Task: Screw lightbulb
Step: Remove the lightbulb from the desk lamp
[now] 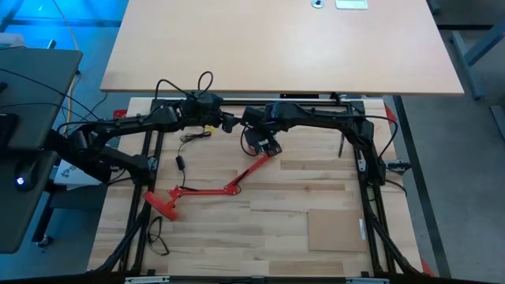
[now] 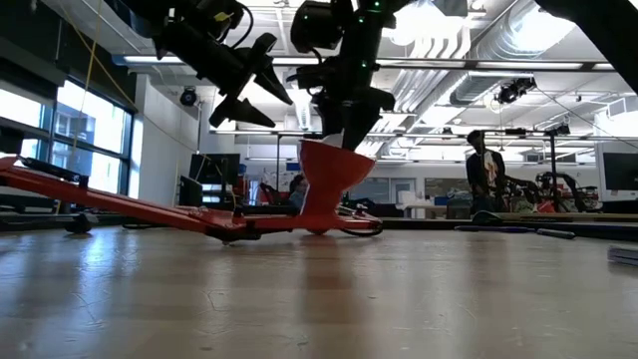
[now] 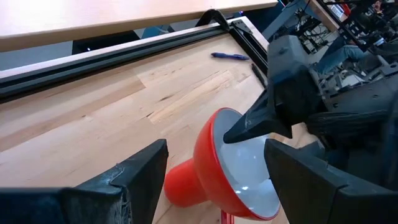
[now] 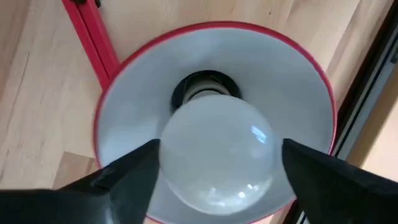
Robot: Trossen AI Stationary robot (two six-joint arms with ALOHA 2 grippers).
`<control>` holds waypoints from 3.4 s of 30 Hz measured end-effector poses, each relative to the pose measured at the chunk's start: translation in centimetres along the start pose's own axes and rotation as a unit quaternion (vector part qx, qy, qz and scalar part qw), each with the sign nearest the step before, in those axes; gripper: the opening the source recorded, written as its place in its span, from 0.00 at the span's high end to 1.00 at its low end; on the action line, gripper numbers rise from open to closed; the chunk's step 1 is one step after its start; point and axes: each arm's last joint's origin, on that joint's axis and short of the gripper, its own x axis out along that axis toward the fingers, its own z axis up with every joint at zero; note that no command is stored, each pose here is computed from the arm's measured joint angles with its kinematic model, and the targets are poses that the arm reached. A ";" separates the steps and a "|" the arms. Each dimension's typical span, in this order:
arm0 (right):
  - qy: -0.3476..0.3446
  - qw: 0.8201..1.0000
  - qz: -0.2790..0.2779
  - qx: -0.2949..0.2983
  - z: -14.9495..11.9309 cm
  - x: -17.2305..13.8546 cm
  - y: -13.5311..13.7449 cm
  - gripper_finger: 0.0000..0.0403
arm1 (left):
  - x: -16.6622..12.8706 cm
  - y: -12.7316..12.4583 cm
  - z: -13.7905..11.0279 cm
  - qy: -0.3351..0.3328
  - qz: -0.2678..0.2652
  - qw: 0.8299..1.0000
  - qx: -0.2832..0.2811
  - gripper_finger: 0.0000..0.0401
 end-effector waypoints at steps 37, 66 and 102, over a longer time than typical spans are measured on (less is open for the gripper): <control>-0.083 0.824 0.017 0.561 1.3 -8.0 -1.4 0.02 | 0.0 0.0 0.0 0.002 -0.003 1.000 0.018 0.35; 0.017 0.847 0.053 0.529 -0.5 -1.9 -0.7 0.02 | 0.0 0.0 0.0 0.004 -0.002 1.000 0.013 0.35; 0.009 0.778 0.052 0.626 -0.7 0.2 -1.7 0.23 | 0.0 0.1 -0.2 0.011 0.007 1.000 0.012 0.35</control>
